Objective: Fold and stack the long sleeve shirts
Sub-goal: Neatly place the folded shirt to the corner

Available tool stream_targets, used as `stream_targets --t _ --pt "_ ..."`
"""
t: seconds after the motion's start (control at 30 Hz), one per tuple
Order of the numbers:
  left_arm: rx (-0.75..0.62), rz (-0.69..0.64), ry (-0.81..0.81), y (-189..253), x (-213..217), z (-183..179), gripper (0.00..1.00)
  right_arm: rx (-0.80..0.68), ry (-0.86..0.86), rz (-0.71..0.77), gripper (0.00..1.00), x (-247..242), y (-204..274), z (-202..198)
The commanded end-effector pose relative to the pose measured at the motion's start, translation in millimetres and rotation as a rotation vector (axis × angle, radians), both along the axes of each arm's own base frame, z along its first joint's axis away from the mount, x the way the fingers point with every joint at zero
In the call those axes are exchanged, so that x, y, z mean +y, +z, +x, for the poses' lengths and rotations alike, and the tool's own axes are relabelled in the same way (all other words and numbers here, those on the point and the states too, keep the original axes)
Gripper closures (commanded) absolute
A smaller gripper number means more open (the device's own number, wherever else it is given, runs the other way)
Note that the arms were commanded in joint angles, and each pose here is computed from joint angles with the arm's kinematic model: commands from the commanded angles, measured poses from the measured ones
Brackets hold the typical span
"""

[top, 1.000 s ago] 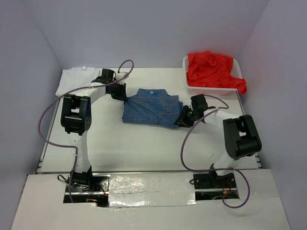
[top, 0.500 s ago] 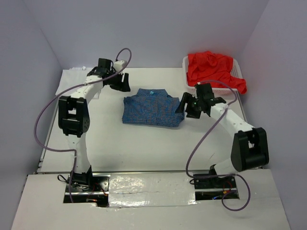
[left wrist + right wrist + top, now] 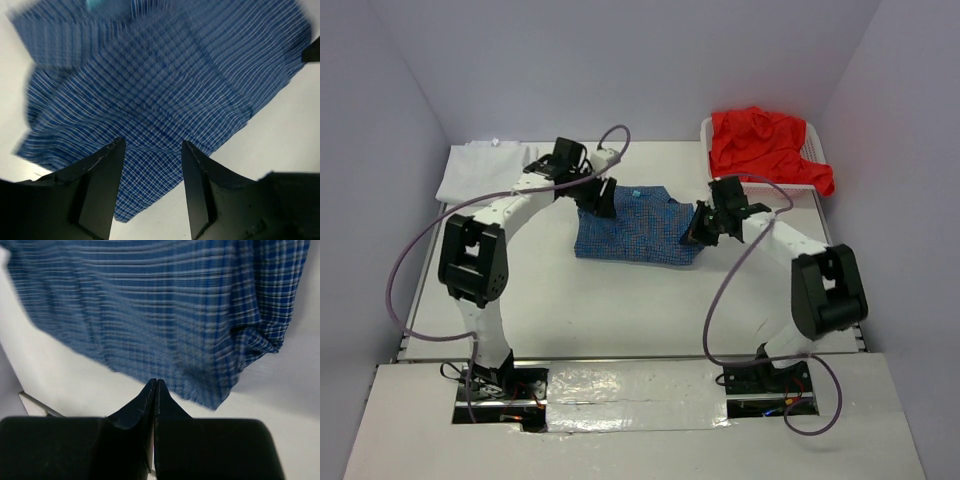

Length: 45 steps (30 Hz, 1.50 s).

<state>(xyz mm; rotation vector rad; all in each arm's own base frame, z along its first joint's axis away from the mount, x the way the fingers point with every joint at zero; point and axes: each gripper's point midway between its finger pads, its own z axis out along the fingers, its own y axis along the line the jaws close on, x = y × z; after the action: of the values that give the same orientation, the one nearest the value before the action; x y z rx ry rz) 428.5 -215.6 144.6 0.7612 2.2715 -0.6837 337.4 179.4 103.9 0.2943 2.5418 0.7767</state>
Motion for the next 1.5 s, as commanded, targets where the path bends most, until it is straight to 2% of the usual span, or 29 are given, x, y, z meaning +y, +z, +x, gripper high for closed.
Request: stream_targets --t 0.0,0.13,0.3,0.4,0.53,0.6,0.63,0.67,0.7,0.83,0.93,0.97,1.07,1.23,1.47 --pt "0.112 0.062 0.025 -47 14 -6 0.38 0.056 -0.039 0.001 1.0 0 -30 13" --pt "0.184 0.136 0.058 -89 22 -1 0.38 0.113 -0.077 -0.041 1.0 -10 -58 18" --pt "0.207 0.213 0.087 -112 35 4 0.37 0.181 -0.093 -0.091 1.0 -18 -88 16" --pt "0.182 0.194 0.088 -96 34 11 0.35 0.176 -0.081 -0.091 1.0 -17 -86 18" --pt "0.117 0.116 0.057 -35 27 20 0.33 0.089 -0.047 -0.083 1.0 -15 -53 28" --pt "0.126 0.093 0.045 -14 30 14 0.28 -0.003 -0.031 -0.099 0.88 -17 -19 39" --pt "0.101 0.079 0.056 2 35 14 0.24 -0.008 -0.04 -0.131 0.71 -23 -12 39" --pt "0.1 0.064 0.09 7 47 17 0.17 -0.068 -0.036 -0.141 0.64 -25 11 47" --pt "0.084 0.047 0.119 16 55 18 0.14 -0.089 -0.037 -0.155 0.59 -26 20 49" --pt "0.216 0.041 0.276 -28 96 11 0.09 -0.1 -0.04 -0.201 0.37 -33 37 52" --pt "0.316 0.014 0.312 -55 94 -1 0.04 -0.075 -0.058 -0.235 0.3 -40 30 56" --pt "0.327 -0.007 0.308 -58 89 -3 0.01 -0.061 -0.07 -0.247 0.29 -43 24 58" --pt "0.328 -0.028 0.316 -68 82 -5 0.01 -0.01 -0.107 -0.221 0.24 -52 6 58" --pt "0.351 -0.072 0.348 -86 75 -1 0.01 0.028 -0.155 -0.188 0.23 -64 -19 65" --pt "0.524 -0.108 0.364 -142 57 -21 0.01 0.085 -0.118 -0.148 0.23 -57 -56 72"
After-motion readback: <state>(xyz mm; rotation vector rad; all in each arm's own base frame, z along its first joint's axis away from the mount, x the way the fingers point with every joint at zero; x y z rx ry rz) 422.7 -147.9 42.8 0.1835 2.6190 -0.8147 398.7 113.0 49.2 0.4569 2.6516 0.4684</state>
